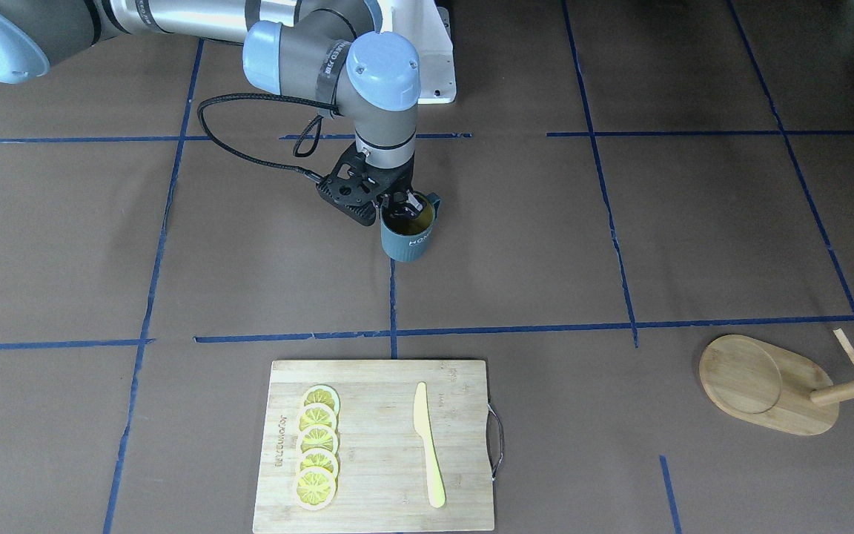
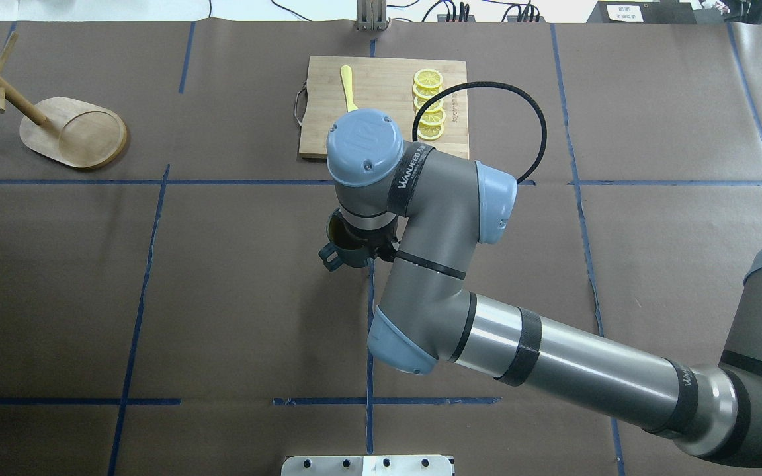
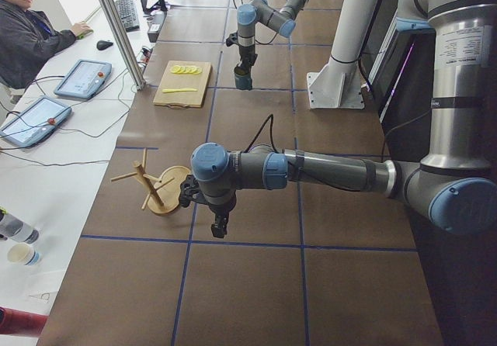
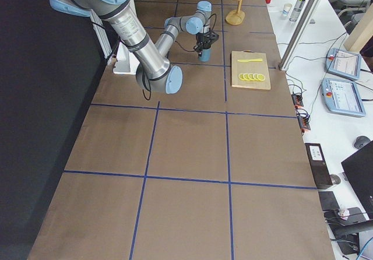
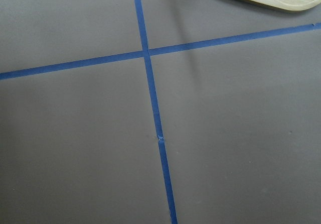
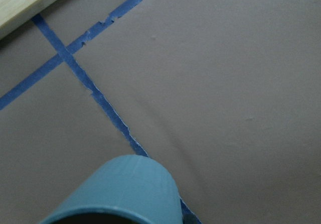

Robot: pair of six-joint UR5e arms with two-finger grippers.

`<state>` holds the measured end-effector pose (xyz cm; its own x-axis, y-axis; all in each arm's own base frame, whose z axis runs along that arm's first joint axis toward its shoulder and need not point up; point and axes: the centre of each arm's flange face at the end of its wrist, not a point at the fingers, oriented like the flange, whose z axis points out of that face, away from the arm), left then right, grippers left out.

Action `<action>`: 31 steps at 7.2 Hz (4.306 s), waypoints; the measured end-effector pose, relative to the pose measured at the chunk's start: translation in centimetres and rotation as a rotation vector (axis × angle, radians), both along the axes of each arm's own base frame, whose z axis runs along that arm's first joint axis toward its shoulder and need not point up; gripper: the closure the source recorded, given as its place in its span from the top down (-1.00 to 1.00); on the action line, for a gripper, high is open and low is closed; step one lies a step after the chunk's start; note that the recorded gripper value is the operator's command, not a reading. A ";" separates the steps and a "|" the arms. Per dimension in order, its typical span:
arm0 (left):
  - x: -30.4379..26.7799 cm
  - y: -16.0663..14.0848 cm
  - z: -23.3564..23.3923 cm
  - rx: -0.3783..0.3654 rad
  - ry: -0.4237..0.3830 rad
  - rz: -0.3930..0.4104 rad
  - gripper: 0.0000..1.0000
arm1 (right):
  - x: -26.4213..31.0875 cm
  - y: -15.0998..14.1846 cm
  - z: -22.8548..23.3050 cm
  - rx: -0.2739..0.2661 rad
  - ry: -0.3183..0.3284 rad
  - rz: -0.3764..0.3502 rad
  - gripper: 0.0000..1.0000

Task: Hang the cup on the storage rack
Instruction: 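Carry the mug with the right gripper to the table center and lower it, then open the right gripper and withdraw the right arm from the mug, then move the left gripper in toward the mug at the table center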

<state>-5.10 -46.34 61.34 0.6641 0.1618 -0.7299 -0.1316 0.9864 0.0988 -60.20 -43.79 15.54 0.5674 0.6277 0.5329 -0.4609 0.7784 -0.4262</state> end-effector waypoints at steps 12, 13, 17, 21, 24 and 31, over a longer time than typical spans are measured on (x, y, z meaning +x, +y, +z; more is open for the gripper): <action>-0.1 0.2 -2.3 0.045 -0.005 -0.002 1.00 | 25.1 -5.8 6.3 0.302 -0.059 -0.292 1.00; -0.1 0.2 -2.5 0.048 -0.007 -0.003 1.00 | 30.2 -7.8 10.3 0.354 -0.039 -0.349 1.00; 0.0 -1.1 -3.5 0.087 -0.004 -0.007 1.00 | 50.2 -8.1 29.0 0.495 0.010 -0.600 1.00; 0.4 -2.9 -7.0 0.148 0.020 -0.041 1.00 | 60.3 -2.0 39.0 0.515 0.019 -0.690 1.00; 8.6 -3.0 -14.6 0.413 0.080 0.088 1.00 | 60.7 -1.6 39.4 0.513 0.021 -0.693 1.00; 37.6 1.3 -25.7 0.755 0.291 0.050 1.00 | 60.6 -2.0 39.3 0.517 0.021 -0.693 1.00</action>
